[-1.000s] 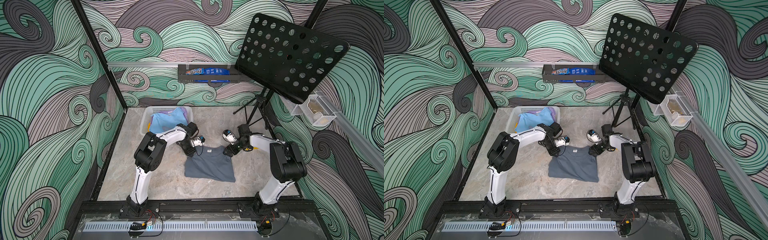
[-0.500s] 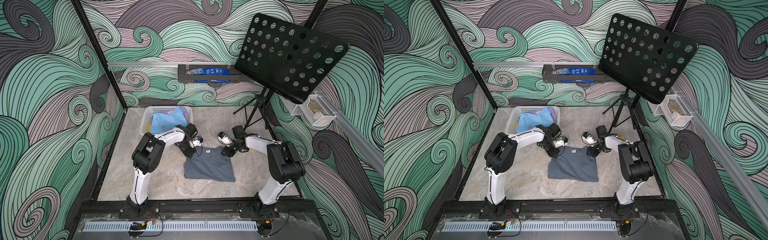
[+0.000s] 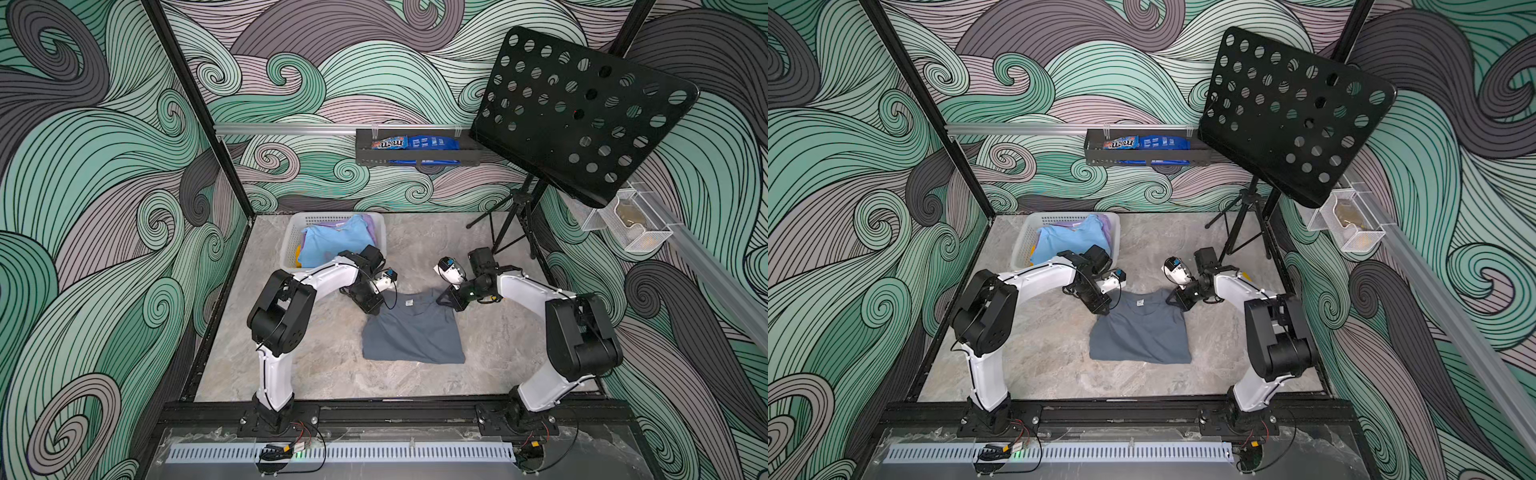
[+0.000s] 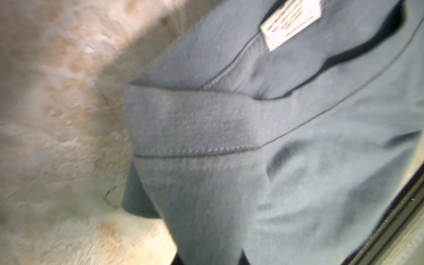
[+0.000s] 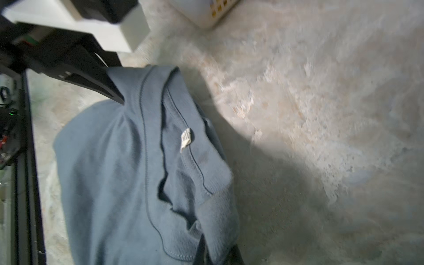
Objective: Put the folded t-shirts into the basket
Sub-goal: Pick up the T-shirt from the center of the board, then place the T-shirt in the bin.
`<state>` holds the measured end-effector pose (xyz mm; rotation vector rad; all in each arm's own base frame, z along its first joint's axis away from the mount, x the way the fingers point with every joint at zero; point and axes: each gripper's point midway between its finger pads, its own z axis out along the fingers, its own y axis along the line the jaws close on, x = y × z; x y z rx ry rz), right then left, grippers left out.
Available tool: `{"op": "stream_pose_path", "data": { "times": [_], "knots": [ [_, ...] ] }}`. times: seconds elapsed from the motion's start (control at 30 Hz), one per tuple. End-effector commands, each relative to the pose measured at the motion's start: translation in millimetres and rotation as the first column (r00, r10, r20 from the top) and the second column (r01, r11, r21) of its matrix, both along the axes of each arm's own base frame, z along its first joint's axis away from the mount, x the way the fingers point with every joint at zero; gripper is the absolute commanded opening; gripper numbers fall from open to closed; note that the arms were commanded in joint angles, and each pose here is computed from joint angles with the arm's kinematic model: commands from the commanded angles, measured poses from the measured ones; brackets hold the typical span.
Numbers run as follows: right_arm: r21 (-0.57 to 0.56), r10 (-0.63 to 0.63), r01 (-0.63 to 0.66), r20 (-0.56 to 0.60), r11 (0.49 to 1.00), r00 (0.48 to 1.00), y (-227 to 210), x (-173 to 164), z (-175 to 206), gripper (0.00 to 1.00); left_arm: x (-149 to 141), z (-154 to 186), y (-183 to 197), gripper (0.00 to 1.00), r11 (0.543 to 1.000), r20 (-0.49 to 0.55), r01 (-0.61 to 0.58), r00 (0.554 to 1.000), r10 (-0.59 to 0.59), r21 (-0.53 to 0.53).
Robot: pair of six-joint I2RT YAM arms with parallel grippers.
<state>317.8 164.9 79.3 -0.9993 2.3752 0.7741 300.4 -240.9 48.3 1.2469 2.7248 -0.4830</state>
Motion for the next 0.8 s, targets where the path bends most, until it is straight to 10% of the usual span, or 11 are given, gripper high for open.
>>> {"op": "stream_pose_path", "data": {
  "times": [0.0, 0.77],
  "knots": [
    [0.15, 0.022, -0.036, 0.094, 0.988, 0.995, 19.1, 7.9, 50.9, 0.0, 7.0, 38.0, -5.2, 0.0, 0.993, 0.053, -0.007, 0.999, 0.014, -0.12],
    [0.36, -0.013, -0.211, 0.529, 0.909, 0.848, 73.3, 11.8, 252.4, 0.0, 13.2, 201.1, 68.0, 0.0, 0.971, 0.29, -0.019, 0.953, 0.089, -0.237]
  ]
}}
